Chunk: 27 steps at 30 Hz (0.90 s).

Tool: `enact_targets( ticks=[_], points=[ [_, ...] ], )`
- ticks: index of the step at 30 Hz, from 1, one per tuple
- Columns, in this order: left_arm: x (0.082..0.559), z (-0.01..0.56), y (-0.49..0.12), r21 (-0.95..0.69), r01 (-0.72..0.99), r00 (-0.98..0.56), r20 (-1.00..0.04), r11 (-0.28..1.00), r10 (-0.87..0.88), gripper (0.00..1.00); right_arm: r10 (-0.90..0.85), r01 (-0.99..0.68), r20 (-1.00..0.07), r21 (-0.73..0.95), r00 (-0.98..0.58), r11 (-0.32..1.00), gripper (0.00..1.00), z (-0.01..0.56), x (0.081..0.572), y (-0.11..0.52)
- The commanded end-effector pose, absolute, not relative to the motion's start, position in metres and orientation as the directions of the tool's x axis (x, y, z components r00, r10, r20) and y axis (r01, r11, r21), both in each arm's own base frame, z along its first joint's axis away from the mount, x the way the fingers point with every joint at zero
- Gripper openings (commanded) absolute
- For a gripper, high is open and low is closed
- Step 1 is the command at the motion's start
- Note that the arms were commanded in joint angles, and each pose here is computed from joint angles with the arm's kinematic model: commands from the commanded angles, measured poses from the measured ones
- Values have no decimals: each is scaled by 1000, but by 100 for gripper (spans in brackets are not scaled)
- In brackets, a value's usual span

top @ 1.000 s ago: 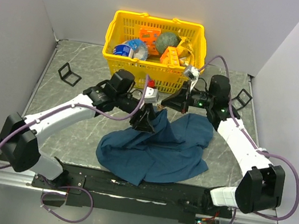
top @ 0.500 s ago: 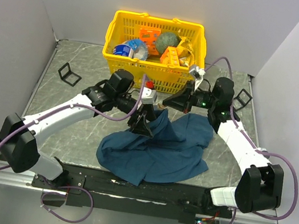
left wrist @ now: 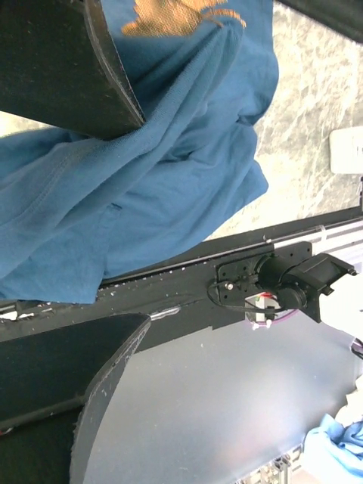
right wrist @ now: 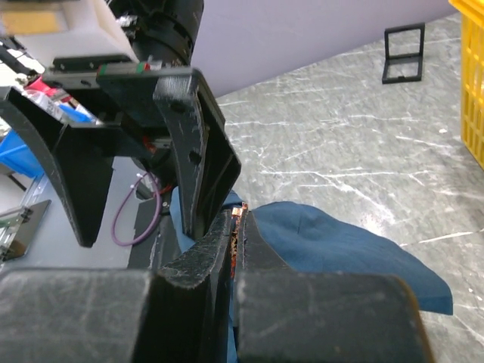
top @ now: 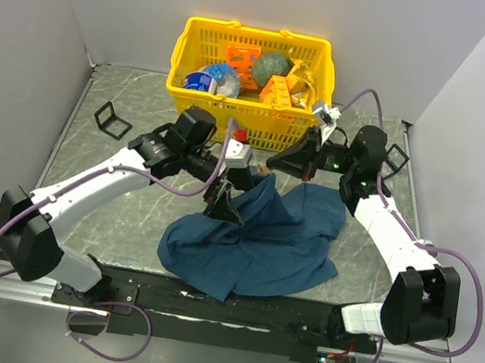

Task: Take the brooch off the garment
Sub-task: Remove the brooch from the clothes.

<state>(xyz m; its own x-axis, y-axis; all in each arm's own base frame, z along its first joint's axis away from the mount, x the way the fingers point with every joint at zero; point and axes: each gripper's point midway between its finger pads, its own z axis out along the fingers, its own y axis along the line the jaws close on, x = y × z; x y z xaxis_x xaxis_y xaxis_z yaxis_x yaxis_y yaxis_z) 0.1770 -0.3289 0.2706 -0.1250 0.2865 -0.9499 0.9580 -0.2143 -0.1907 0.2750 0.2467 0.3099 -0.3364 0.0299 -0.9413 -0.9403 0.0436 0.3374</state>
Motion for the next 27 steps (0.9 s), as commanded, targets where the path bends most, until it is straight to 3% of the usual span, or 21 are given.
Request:
enact_targets(
  ticks=[1, 8, 13, 16, 22, 27],
  points=[
    [176, 309, -318, -66, 970, -14, -976, -232, 218, 97, 53, -971, -970, 238, -237, 10, 0, 333, 263, 241],
    [199, 320, -311, -18, 993, 8, -976, -118, 216, 99, 45, -971, -970, 239, -240, -27, 0, 333, 256, 241],
    [237, 314, -307, 9, 997, -12, -969, 83, 248, 99, 36, -970, -970, 238, -240, -56, 0, 334, 249, 240],
    [252, 312, -307, 37, 991, 0, -962, 132, 274, 99, 28, -968, -970, 240, -243, -73, 0, 332, 245, 240],
    [273, 324, -322, 17, 986, -21, -975, 165, 223, 99, 26, -970, -972, 233, -235, -71, 0, 333, 241, 240],
    [271, 323, -341, -25, 993, -48, -978, 115, 202, 95, 28, -974, -975, 221, -222, -50, 0, 332, 240, 240]
  ],
)
